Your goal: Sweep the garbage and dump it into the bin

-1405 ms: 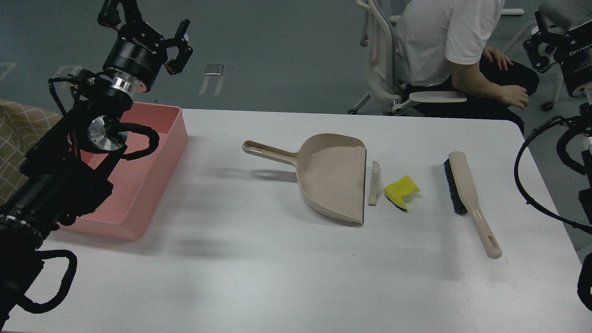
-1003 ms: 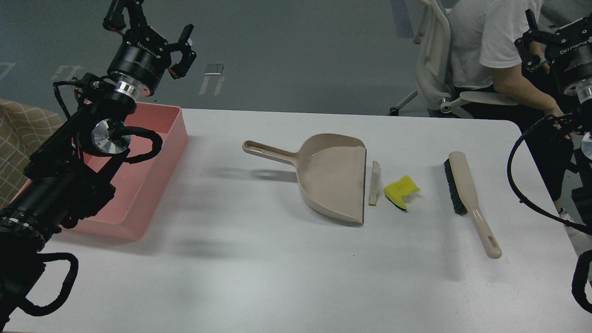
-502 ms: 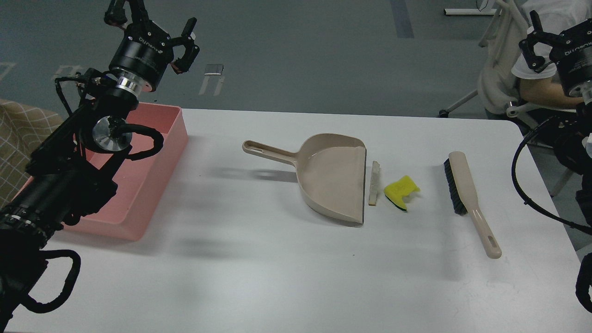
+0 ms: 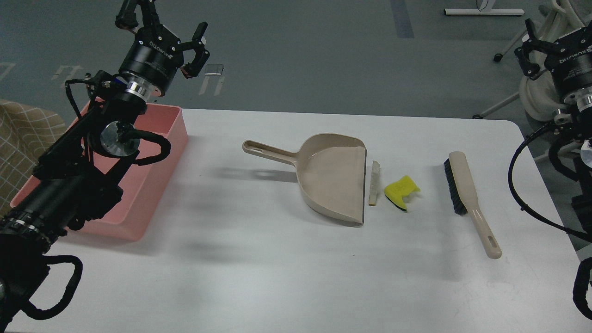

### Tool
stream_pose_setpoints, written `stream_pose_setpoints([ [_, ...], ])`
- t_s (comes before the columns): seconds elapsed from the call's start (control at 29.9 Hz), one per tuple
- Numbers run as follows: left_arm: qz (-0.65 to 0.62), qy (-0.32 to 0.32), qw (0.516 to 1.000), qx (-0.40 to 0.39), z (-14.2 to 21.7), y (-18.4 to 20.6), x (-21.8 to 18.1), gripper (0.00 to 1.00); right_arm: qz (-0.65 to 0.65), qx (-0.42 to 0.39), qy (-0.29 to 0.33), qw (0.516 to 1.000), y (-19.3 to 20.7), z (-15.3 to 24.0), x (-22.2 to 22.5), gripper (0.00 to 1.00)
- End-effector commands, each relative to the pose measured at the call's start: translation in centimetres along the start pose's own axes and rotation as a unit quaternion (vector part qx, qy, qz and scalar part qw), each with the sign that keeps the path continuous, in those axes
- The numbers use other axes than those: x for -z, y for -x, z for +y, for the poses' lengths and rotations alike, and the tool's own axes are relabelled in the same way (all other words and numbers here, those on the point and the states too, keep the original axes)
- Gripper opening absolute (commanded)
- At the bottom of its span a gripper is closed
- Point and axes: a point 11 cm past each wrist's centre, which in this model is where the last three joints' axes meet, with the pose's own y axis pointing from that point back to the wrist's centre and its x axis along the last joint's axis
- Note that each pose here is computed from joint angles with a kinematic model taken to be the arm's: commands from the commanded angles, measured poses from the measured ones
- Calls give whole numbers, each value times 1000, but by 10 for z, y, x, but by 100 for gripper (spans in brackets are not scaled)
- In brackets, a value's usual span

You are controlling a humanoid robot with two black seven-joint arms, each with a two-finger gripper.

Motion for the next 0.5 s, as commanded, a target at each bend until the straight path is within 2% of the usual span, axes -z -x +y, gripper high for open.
stream_pose_setpoints([
  [0.0, -35, -55, 998, 23, 12, 5, 12, 98, 7, -11, 2, 1000, -11, 8, 3, 100],
  [0.17, -69, -118, 989, 63, 39, 30, 28, 98, 16, -22, 2, 1000, -21, 16, 9, 100],
  [0.3, -57, -140, 984, 94, 54, 56, 41, 98, 15, -26, 2, 1000, -24, 20, 8, 100],
  [0.47, -114, -204, 967, 101, 85, 59, 87, 98, 15, -27, 3, 1000, -25, 23, 7, 100],
])
